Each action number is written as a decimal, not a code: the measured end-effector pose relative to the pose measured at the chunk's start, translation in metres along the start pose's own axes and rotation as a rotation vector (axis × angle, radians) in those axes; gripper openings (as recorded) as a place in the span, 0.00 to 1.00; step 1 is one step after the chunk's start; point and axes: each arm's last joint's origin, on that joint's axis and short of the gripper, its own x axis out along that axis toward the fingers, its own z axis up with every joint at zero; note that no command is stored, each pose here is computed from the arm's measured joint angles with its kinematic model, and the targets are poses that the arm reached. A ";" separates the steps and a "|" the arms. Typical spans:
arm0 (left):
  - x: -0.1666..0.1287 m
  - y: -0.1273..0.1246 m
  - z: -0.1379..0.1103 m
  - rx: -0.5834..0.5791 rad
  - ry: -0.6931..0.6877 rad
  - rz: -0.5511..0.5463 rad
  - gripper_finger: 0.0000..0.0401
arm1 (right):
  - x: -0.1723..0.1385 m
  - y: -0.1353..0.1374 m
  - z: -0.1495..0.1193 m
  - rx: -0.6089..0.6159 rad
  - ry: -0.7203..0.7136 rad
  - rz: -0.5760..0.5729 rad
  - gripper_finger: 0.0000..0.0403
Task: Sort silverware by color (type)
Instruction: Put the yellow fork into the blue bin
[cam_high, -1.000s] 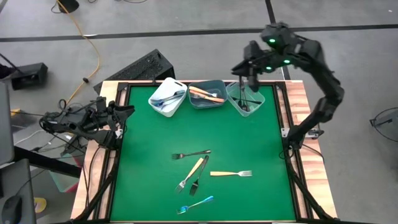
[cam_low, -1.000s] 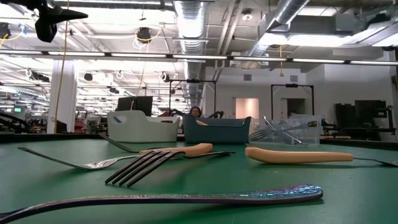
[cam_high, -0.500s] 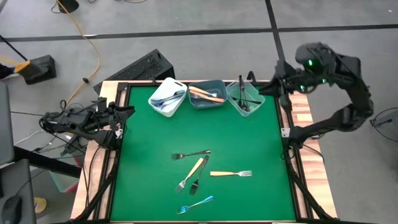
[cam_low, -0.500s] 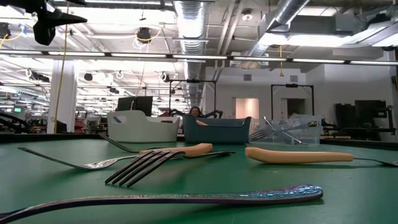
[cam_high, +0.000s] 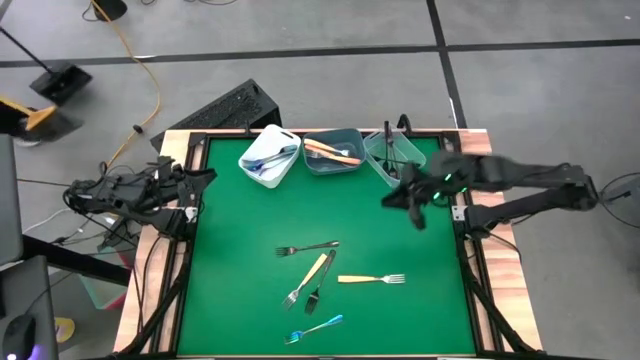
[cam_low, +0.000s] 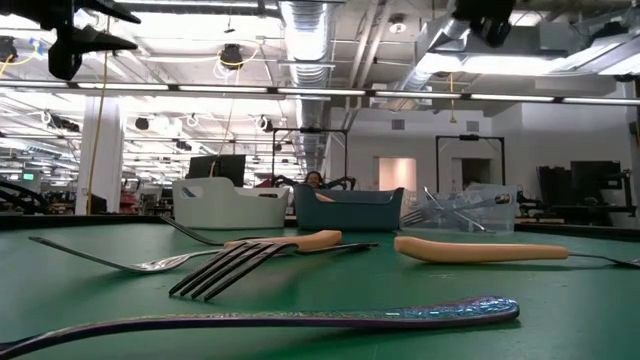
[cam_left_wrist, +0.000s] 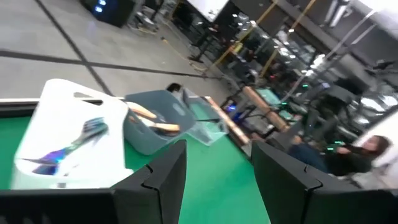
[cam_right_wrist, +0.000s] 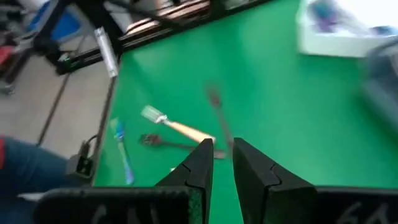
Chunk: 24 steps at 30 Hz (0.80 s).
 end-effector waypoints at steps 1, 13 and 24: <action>0.000 0.001 -0.001 0.009 -0.002 0.016 0.41 | 0.011 0.002 -0.005 -0.003 0.010 0.020 0.19; -0.001 0.010 -0.005 0.016 -0.007 0.121 0.41 | 0.108 0.043 -0.064 -0.060 0.366 0.052 0.19; -0.001 0.011 -0.004 -0.008 -0.038 0.143 0.41 | 0.167 0.071 -0.105 -0.136 0.545 0.051 0.32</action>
